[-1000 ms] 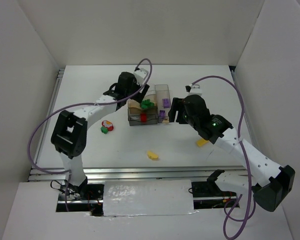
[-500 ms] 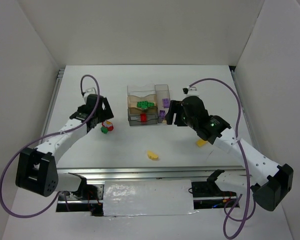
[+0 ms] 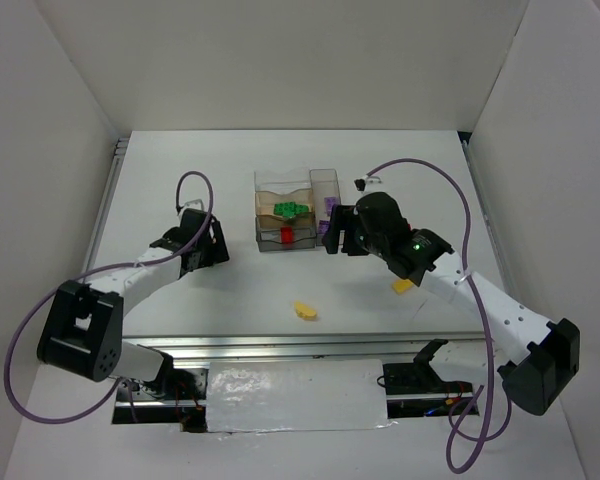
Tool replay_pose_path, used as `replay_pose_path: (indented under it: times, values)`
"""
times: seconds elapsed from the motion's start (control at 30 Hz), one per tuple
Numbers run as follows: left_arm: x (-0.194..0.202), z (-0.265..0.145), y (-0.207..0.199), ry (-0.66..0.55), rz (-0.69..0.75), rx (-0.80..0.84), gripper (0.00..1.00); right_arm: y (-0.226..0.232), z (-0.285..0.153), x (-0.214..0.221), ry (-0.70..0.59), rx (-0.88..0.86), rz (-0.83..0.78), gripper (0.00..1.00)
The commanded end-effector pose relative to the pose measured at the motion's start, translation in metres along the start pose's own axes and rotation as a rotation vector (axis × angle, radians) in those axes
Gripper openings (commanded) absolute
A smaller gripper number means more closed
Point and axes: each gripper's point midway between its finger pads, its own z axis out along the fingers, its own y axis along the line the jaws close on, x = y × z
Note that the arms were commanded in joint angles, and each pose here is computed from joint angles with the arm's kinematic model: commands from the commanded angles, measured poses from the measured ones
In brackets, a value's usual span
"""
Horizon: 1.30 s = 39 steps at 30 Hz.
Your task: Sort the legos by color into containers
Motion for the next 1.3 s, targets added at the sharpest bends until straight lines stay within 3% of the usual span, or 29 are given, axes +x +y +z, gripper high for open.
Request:
replay_pose_path:
  times: [0.0,0.1,0.37,0.53,0.6,0.8,1.1,1.27]
  values:
    - [-0.014,0.012,-0.009,-0.013,0.074,0.014,0.84,0.01,0.003,-0.004,-0.022,-0.041,-0.012,0.76]
    - [-0.007,0.02,-0.011,0.025,0.089,0.016,0.73,0.011,0.003,-0.004,-0.02,-0.039,-0.015,0.76]
    - [0.003,0.029,-0.012,0.063,0.113,0.023,0.7,0.008,0.005,-0.002,-0.018,-0.027,-0.02,0.76]
    - [0.007,0.034,-0.013,0.093,0.124,0.016,0.71,0.008,0.006,-0.002,-0.017,-0.026,-0.022,0.76]
    - [0.008,0.033,-0.015,0.099,0.121,0.026,0.83,0.008,0.006,-0.002,-0.014,-0.024,-0.024,0.76]
    - [0.004,0.033,-0.013,0.084,0.118,0.015,0.78,0.009,0.005,-0.004,-0.018,-0.027,-0.023,0.76]
    - [-0.002,0.044,-0.013,0.091,0.145,-0.018,0.48,0.01,0.004,-0.005,-0.017,-0.026,-0.026,0.76]
    - [-0.001,0.047,-0.015,0.101,0.147,-0.015,0.1,0.01,0.006,-0.003,-0.014,-0.027,-0.026,0.76]
